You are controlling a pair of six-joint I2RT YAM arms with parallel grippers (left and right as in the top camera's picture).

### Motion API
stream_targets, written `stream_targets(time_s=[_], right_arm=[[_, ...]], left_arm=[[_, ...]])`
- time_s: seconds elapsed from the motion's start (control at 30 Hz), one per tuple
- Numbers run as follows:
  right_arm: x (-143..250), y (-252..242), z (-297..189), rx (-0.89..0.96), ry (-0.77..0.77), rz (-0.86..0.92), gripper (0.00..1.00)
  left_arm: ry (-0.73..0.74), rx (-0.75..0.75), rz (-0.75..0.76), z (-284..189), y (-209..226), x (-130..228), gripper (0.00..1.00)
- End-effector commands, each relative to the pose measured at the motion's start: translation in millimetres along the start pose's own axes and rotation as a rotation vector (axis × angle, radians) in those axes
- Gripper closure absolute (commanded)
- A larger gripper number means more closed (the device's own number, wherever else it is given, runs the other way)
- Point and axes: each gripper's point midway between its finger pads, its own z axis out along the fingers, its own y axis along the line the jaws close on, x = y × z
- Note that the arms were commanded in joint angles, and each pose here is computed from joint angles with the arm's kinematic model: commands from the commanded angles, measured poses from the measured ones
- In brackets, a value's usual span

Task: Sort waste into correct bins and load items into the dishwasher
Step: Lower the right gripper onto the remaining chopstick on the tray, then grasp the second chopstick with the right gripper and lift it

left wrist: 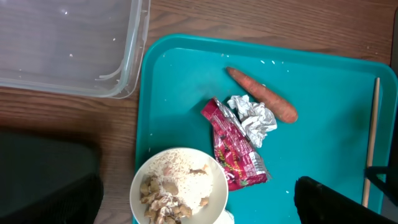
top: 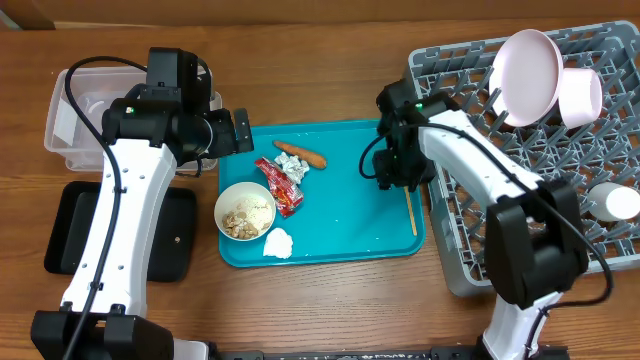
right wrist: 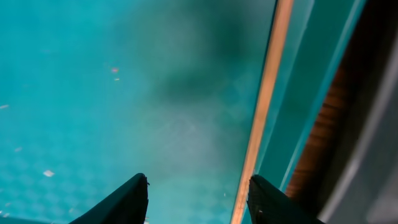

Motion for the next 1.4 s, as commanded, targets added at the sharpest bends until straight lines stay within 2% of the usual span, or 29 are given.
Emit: stream_targets(time_s=[0.0,0.17,0.4,0.67,0.8,0.9,1.2,1.37], right_arm=[[0.8,-4.3,17.3,0.017,0.038,0.031,0.46],[4.0,-7.7,37.1,0.035,0.086,0.035,0.46],[1.5,-18.5,40.7,0.098,0.077,0.039,0.46],[2.8,-16.4,25.7,0.094,0.074,0.038,0.53],[-8.3,-15.1,4.0,0.092,0.000,0.034,0.52],[-11.8,-20.7,-0.7,0.125,-0.026,0.033,0.44],[-3.1,-27.6,13.5,0.153,-0.005,0.030,0.44],[2.9,-13.7,24.5,0.071,0.013,0.029,0.44]], left_arm=[[-0.021,0.018,-0.007,-8.7,-2.5,-1.6,0.00],[-0.021,0.017,-0.007,-8.7,-2.5,-1.6,0.00],[-0.021,0.018,-0.007,-8.7,-2.5,-1.6,0.00],[-0.022,0.018,-0.006,-8.7,-2.6,-1.9,0.00],[-0.022,0.018,-0.006,-8.7,-2.6,-1.9,0.00],[-0.022,0.018,-0.007,-8.7,-2.5,-1.7,0.00],[-0.022,0.018,-0.007,-8.7,-2.5,-1.8,0.00],[-0.022,0.018,-0.007,-8.7,-2.5,-1.8,0.00]])
